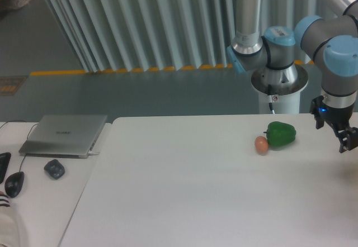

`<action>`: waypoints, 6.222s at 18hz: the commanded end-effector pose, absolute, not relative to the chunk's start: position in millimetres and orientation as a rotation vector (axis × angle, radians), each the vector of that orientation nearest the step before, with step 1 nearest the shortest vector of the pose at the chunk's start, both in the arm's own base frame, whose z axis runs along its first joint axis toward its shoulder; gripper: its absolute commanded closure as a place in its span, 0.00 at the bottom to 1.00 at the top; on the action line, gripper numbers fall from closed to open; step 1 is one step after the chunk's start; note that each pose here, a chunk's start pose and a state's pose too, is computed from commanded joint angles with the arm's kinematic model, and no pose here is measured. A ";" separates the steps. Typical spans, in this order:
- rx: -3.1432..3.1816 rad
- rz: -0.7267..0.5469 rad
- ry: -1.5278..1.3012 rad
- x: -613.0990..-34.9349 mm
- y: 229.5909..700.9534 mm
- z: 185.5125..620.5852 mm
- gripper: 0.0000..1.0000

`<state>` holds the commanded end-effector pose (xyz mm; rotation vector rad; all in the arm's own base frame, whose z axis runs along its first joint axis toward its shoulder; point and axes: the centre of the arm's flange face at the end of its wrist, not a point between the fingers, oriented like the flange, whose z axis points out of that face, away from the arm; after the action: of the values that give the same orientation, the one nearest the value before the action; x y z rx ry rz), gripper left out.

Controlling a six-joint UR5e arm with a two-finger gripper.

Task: Place the red pepper on the table

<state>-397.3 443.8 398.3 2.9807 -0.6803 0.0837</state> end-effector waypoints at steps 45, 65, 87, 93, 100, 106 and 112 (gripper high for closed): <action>2.976 -0.002 -0.187 -511.7 353.3 351.1 0.00; 2.974 -0.150 -0.107 -543.9 359.1 320.1 0.00; 2.997 -0.217 0.009 -575.6 345.8 308.9 0.00; 2.990 -0.208 0.058 -568.2 357.4 291.9 0.00; 2.991 -0.221 0.057 -569.8 357.9 283.6 0.00; 2.991 -0.246 0.042 -581.4 350.1 280.9 0.00; 2.986 -0.239 0.037 -579.7 351.3 276.9 0.00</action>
<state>-579.7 351.3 276.9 2.9864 0.0366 -0.2389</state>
